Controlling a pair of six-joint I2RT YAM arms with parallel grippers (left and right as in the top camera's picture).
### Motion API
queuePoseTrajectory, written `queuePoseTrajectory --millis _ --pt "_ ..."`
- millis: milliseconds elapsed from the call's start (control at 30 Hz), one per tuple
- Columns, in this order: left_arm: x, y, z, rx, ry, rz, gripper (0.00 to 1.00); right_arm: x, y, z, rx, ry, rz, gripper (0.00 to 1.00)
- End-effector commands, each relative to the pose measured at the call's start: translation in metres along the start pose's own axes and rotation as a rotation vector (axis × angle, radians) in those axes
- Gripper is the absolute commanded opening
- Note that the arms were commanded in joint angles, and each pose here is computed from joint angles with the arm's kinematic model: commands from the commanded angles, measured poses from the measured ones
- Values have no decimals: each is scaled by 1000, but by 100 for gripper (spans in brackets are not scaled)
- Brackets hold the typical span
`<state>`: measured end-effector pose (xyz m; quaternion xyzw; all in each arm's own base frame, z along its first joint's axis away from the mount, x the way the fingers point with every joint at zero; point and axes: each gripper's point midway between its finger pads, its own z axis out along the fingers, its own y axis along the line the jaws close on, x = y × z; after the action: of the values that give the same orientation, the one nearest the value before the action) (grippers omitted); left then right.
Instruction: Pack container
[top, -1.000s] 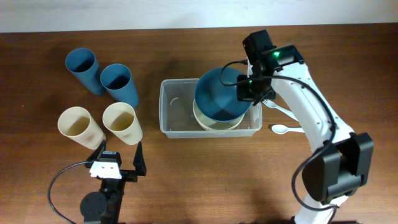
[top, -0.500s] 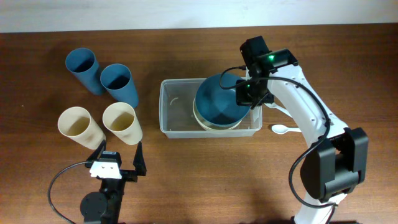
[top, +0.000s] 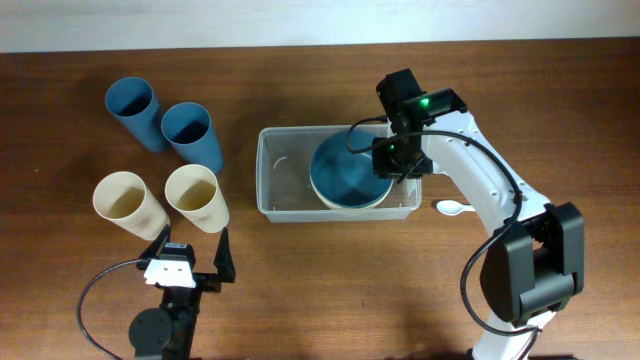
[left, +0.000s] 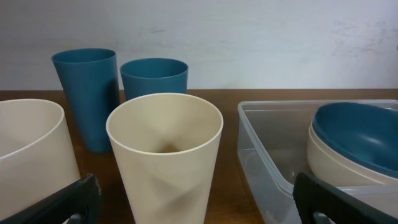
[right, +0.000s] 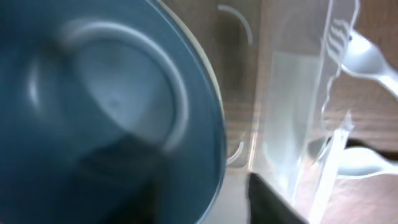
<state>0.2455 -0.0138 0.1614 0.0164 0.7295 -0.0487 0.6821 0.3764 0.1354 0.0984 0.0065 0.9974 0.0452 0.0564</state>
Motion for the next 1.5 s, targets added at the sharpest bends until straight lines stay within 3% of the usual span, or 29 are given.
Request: queuePoseTrajectory --millis 0,233,467,667,833,1100,1333,1467 --pt "1 0 0 5 -1 19 100 2 1 2 11 -1 -21 48" --pt "1 0 0 5 -1 19 100 -5 4 -12 5 -19 -29 48" --pt "1 0 0 5 -1 19 100 -13 8 -64 3 -46 -39 48" --pt "1 0 0 5 -1 19 100 -14 -28 -95 131 -59 3 58" --pt "1 0 0 5 -1 19 100 -14 -83 -100 255 -37 92 62" --pt "1 0 0 5 -1 19 100 -26 -146 -97 251 -47 185 63" --pt "1 0 0 5 -1 19 100 -23 -163 -59 235 -14 147 64" --pt "1 0 0 5 -1 19 100 -21 -165 -29 235 -3 64 88"
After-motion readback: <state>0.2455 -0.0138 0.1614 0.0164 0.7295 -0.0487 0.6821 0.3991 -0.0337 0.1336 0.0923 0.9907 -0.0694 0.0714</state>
